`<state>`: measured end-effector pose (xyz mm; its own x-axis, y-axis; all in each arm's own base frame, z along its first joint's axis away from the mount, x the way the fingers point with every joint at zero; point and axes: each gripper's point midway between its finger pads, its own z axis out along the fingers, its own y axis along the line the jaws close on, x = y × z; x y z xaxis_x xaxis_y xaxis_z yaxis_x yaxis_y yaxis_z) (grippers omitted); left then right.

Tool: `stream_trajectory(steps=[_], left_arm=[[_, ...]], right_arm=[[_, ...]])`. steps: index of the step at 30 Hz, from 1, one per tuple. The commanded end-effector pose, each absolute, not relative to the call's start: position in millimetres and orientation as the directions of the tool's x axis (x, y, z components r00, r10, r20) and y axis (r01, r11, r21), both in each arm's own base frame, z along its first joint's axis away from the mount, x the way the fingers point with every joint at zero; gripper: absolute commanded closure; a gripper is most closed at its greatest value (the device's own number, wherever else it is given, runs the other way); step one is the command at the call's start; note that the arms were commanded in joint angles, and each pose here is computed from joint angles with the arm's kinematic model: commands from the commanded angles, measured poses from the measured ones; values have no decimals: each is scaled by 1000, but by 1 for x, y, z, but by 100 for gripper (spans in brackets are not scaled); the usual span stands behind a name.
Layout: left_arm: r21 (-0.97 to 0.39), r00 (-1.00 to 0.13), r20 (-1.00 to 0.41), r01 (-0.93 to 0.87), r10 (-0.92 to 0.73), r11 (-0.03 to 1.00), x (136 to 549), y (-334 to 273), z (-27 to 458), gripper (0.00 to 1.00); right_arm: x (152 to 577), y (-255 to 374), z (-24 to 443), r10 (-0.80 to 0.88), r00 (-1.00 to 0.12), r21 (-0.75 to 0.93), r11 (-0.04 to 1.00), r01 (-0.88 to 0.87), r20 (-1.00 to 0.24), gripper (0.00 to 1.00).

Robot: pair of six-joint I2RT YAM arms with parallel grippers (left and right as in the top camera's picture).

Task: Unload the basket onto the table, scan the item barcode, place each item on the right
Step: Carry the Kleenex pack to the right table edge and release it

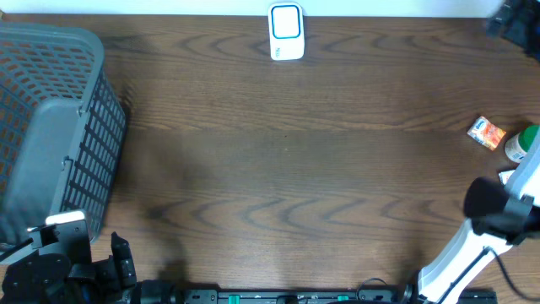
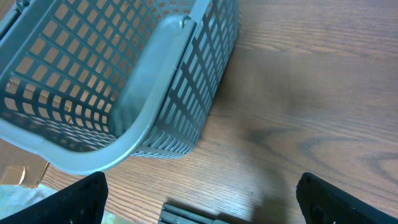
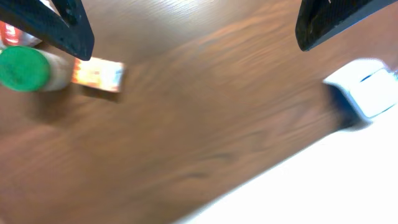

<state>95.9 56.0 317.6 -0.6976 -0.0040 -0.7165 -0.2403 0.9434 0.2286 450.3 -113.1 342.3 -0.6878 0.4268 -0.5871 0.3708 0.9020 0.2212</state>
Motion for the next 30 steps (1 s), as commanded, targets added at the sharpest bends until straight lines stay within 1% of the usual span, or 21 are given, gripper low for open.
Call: stream_trajectory(steps=[1, 4, 6, 8, 11, 12, 13, 17, 19, 20, 22, 24, 27, 30], left_arm=[[225, -690, -723, -260, -18, 939, 95, 58, 320, 3], [224, -690, -723, -260, -19, 939, 95, 58, 320, 3], [224, -690, -723, -260, -19, 939, 95, 58, 320, 3], [225, -690, -723, -260, -18, 939, 95, 58, 320, 3], [224, -690, -723, -261, -19, 939, 95, 58, 320, 3], [224, -690, -723, -260, -19, 939, 95, 58, 320, 3], [224, -690, -723, -260, -19, 939, 95, 58, 320, 3], [224, -690, -723, -261, -19, 939, 95, 58, 320, 3], [225, -690, -723, -260, -18, 939, 95, 58, 320, 3], [224, -690, -723, -261, -19, 939, 95, 58, 320, 3], [225, -690, -723, -260, -18, 939, 95, 58, 320, 3], [225, -690, -723, -260, -18, 939, 95, 58, 320, 3], [224, -690, -723, -260, -19, 939, 95, 58, 320, 3], [224, -690, -723, -260, -18, 939, 95, 58, 320, 3]], right_arm=[[412, -41, 411, 300, -643, 196, 953, 231, -704, 1], [369, -1, 453, 219, -593, 171, 976, 137, -775, 1], [328, 28, 474, 142, -574, 154, 988, 28, -806, 1], [290, 38, 480, 100, -581, 135, 991, -17, -807, 1], [251, 42, 496, 45, -532, 104, 991, -82, -845, 1], [239, 44, 500, 44, -518, 111, 989, -100, -854, 1], [216, 44, 508, 71, -487, 144, 983, -114, -870, 1], [170, 32, 529, 119, -382, 174, 978, -114, -916, 1], [150, 28, 543, 135, -311, 182, 975, -127, -941, 1], [132, 24, 556, 150, -240, 187, 972, -141, -959, 1], [115, 20, 565, 159, -180, 187, 971, -149, -971, 1], [102, 9, 569, 159, -136, 175, 978, -115, -978, 1], [93, -3, 569, 162, -112, 170, 984, -60, -980, 1], [94, -13, 573, 168, -83, 169, 986, -3, -982, 1]])
